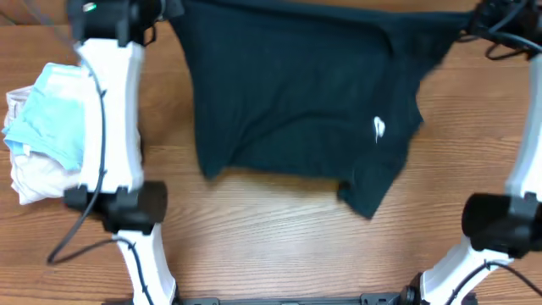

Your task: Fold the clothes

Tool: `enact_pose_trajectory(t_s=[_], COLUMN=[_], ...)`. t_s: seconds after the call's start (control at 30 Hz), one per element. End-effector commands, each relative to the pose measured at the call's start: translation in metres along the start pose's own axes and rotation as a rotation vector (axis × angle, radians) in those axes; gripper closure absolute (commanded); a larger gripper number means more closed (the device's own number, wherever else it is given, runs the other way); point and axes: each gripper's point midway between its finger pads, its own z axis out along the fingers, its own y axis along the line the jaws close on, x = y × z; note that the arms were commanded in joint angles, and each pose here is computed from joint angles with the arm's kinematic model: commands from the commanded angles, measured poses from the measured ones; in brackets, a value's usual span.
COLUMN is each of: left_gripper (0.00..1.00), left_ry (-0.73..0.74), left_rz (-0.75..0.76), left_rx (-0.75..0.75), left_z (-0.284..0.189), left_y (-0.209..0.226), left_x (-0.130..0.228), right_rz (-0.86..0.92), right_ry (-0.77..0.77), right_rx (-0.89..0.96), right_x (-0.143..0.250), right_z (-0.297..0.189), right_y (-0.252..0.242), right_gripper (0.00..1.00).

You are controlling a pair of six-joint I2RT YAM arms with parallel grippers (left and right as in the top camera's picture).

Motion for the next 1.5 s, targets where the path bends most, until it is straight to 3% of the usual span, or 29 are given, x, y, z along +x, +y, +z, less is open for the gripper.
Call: enact_pose_trajectory(t_s=[0.0,0.17,0.3,0.63,0.8,0.93,1.13,1.47], left_gripper=[0.96,0.96,0.96,0.96,0.96,0.96,0.96,0.96], left_ry=[-0.132,-0.324,-0.274,0.464,0.793,0.966,1.176,1.384], left_rz=[0.055,0.070,0.071,0.106,0.105,0.081,0.071,0.107], left_rx=[0.057,0.086,0.078,0.008,-0.073,-0.077,-0.128,-0.306], left_z=[-0.019,-0.084,-0.104,-0.012,0.034,0.053,0.050,0.029], left_y=[-0.003,-0.005,-0.001,0.014,0.033,0.038,0.054,0.092], left_x=[-0.037,-0.084,-0.070,0.107,0.190,0.240,0.298,0.357], right_rz=[-0.024,-0.042,-0.046,0.033,0.064,0.093,0.117,0.124], right_ry=[-0.193,-0.307,-0.222,0.432,0.659,0.775,0.889,1.036], right_rx=[-0.038,-0.019,0.033,0.121,0.138,0.129,0.143,0.208], right_x=[-0.043,-0.067,-0.046,0.115,0.202,0.256,0.297,0.318], right_z=[-0.059,-0.110,-0.110,-0.013,0.035,0.050,0.045,0.014], right_y=[0.020,0.028,0.019,-0.025,-0.046,-0.052,-0.058,-0.064], right_gripper=[0.96,0.96,0.96,0.96,0.96,0.96,0.96,0.96])
